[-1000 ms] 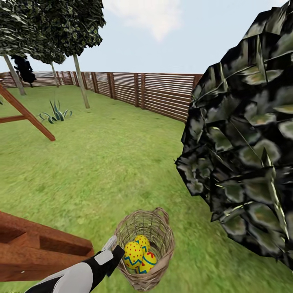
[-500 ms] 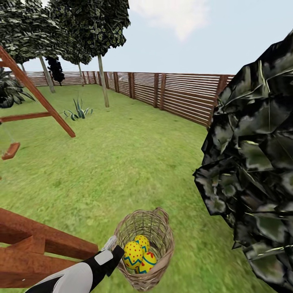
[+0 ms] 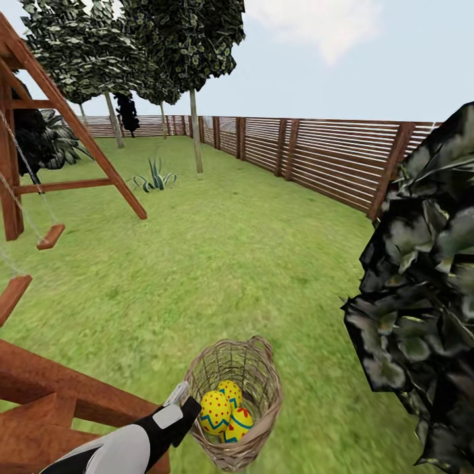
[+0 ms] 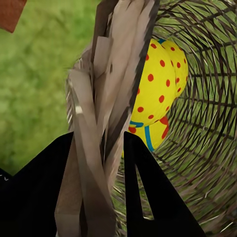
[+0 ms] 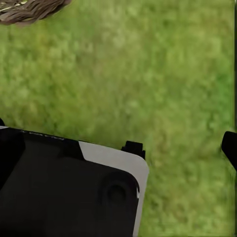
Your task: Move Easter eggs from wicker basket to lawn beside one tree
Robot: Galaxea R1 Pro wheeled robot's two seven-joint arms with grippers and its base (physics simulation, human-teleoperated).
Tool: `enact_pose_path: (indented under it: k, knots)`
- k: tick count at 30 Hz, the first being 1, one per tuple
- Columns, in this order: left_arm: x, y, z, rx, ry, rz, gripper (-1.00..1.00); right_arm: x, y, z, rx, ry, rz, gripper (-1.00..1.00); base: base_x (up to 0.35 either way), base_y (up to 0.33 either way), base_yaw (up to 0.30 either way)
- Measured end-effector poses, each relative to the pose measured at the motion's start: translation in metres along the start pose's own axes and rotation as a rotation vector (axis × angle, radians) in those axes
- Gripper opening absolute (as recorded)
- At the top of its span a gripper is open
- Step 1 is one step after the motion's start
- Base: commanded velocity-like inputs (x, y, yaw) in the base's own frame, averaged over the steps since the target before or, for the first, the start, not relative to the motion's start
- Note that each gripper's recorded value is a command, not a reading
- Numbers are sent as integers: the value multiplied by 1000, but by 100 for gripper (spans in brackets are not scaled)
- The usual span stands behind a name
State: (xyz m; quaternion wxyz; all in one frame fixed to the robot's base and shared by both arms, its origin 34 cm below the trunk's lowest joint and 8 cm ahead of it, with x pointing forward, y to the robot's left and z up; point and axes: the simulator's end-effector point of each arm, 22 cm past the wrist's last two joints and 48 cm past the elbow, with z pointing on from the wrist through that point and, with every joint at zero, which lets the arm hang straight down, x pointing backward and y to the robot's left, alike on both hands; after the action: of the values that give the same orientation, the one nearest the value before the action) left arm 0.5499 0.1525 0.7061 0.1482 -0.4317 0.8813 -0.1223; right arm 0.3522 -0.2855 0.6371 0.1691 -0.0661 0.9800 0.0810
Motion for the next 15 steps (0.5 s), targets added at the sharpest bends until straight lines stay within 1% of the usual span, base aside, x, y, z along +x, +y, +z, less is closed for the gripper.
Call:
enact_pose_path:
  k: [6,15]
  knots:
    - [0,0,0,0,0,1,-100,1,-1,0,3,1,1,100,321,-120,1]
    - [0,0,0,0,0,0,-100,0,-1,0,1,1,-3,100,292,-162,0]
